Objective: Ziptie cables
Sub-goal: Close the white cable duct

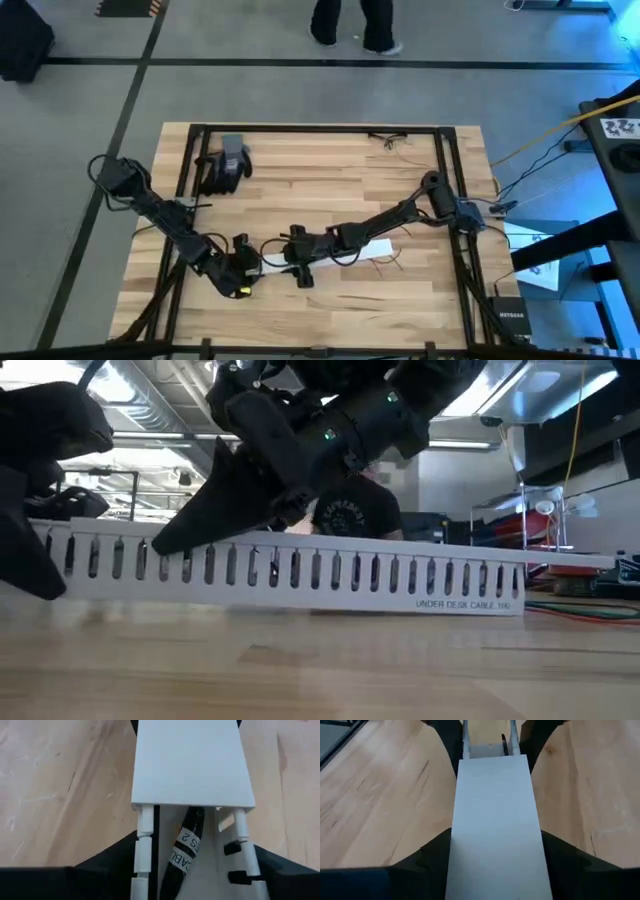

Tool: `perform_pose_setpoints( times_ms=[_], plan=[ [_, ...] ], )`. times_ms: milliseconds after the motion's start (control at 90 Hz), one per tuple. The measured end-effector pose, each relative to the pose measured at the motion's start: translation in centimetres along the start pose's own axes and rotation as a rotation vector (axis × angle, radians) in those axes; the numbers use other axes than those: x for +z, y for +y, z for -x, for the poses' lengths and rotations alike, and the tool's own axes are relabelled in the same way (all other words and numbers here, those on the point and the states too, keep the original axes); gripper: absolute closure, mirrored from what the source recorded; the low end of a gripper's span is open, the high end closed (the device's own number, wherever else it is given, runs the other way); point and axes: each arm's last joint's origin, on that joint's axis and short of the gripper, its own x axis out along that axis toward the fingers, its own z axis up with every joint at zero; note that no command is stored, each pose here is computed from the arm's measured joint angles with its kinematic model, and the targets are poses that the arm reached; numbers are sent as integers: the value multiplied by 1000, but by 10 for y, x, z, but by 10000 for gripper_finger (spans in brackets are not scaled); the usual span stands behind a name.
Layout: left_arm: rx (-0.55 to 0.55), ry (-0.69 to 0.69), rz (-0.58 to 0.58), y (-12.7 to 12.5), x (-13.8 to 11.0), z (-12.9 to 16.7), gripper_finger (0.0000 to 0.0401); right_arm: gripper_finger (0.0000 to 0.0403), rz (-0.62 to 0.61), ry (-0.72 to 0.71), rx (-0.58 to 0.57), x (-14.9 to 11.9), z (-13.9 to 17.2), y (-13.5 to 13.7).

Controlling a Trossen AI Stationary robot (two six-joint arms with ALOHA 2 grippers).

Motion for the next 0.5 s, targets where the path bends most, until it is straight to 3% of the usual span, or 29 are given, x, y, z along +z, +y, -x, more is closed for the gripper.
perform_pose_setpoints(
  times_ms=[500],
  plan=[
    [5, -41, -8, -4, 4, -24, 166, 173, -28, -54, 29, 1, -24, 0]
  ],
)
